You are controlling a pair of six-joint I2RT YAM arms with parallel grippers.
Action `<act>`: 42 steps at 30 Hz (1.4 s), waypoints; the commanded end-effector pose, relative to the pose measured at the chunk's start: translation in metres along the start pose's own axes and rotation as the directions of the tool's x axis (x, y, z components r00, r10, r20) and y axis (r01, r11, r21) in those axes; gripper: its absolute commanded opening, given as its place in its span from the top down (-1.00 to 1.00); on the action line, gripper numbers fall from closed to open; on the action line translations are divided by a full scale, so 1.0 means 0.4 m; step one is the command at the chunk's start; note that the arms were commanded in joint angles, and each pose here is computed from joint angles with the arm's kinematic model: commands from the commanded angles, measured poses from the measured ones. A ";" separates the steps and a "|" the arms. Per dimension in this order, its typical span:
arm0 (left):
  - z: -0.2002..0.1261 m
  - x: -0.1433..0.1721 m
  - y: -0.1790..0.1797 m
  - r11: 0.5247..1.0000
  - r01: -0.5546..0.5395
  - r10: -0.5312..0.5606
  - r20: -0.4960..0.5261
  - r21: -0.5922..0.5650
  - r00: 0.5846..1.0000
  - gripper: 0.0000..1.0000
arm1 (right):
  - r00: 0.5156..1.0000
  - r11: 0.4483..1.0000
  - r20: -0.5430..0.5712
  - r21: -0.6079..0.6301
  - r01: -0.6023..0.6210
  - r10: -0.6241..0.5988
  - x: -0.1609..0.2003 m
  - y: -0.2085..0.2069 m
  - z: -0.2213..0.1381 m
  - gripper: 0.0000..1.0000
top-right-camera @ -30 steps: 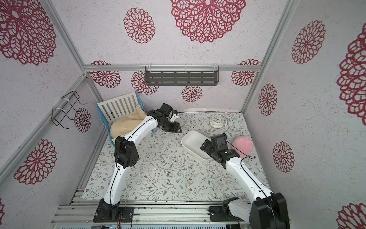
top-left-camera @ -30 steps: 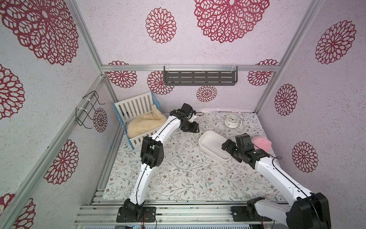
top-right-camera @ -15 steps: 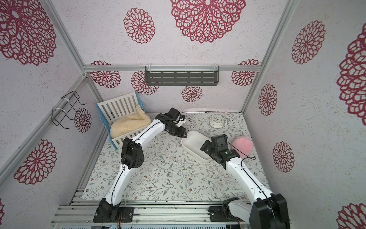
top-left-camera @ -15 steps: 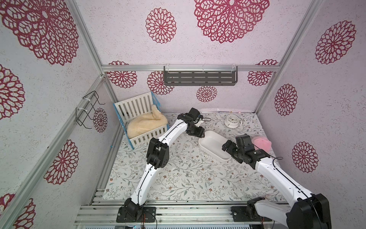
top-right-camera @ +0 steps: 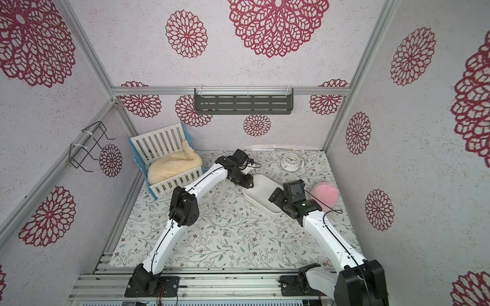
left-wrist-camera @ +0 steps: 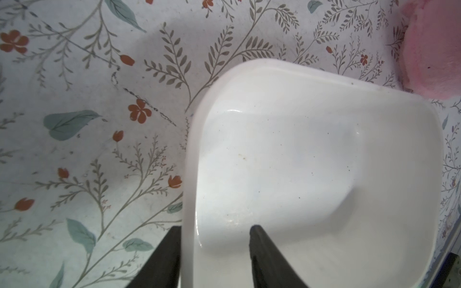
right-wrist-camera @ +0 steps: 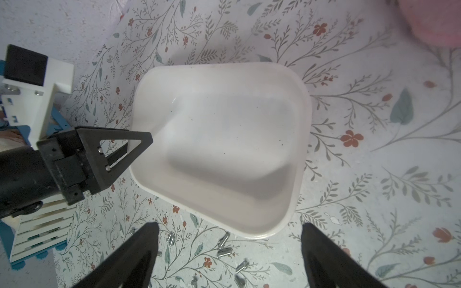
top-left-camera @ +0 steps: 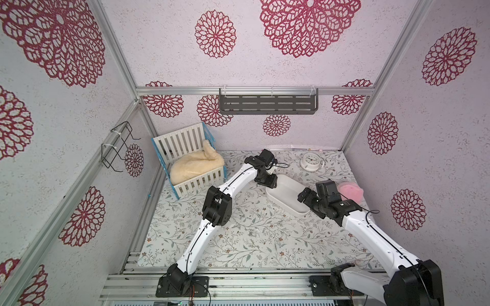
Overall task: Put the screws on the desktop into the storage box
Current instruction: Adjust the storage box at the center of the board.
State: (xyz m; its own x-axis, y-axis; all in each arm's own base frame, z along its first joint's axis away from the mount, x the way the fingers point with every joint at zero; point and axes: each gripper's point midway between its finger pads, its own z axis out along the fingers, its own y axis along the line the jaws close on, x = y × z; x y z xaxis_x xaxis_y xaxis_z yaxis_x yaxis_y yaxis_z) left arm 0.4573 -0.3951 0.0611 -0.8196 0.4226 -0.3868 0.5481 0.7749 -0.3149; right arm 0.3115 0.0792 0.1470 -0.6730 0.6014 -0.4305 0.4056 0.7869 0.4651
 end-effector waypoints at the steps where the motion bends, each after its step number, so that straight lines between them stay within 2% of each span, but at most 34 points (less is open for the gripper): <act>1: 0.022 0.012 0.020 0.999 0.003 -0.004 -0.014 -0.047 1.000 0.22 | 1.000 1.000 0.029 -0.024 -0.001 0.002 -0.014 0.008 -0.023 -0.86; 4: 0.020 0.011 0.035 0.996 0.015 -0.016 -0.009 -0.085 1.000 0.46 | 0.999 1.000 0.032 -0.025 -0.001 0.002 -0.015 0.007 -0.027 -0.86; 9: 0.017 0.024 0.062 0.987 0.052 -0.054 -0.013 -0.149 0.998 0.68 | 0.999 1.000 0.038 -0.025 -0.002 0.003 -0.017 0.007 -0.035 -0.86; 17: -0.071 0.050 0.142 0.933 0.140 -0.139 0.026 -0.333 0.990 1.00 | 0.999 0.999 0.050 -0.034 -0.009 0.011 -0.025 0.011 -0.050 -0.86; 23: -0.171 0.078 0.214 0.869 0.212 -0.200 0.076 -0.448 0.977 1.00 | 0.999 0.999 0.049 -0.043 -0.005 0.007 -0.029 0.021 -0.053 -0.85; 29: -0.258 0.112 0.298 0.796 0.336 -0.290 0.170 -0.504 0.942 1.00 | 0.999 0.998 0.050 -0.056 -0.006 0.009 -0.032 0.030 -0.055 -0.85; 36: -0.292 0.162 0.382 0.692 0.486 -0.416 0.255 -0.533 0.873 1.00 | 0.999 0.998 0.052 -0.065 -0.003 0.007 -0.036 0.038 -0.063 -0.85; 42: -0.267 0.199 0.429 0.620 0.604 -0.522 0.311 -0.500 0.794 1.00 | 0.999 0.998 0.051 -0.069 -0.002 0.005 -0.037 0.041 -0.064 -0.85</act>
State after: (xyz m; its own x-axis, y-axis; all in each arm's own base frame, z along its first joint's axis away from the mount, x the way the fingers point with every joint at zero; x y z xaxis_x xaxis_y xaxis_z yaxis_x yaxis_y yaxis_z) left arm 0.4632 -0.1875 0.0641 -0.9199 -0.1194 -0.3736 -0.1421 0.9893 0.0337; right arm 0.3064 0.0785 0.1598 -0.6631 0.6042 -0.4419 0.3913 0.7831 0.4834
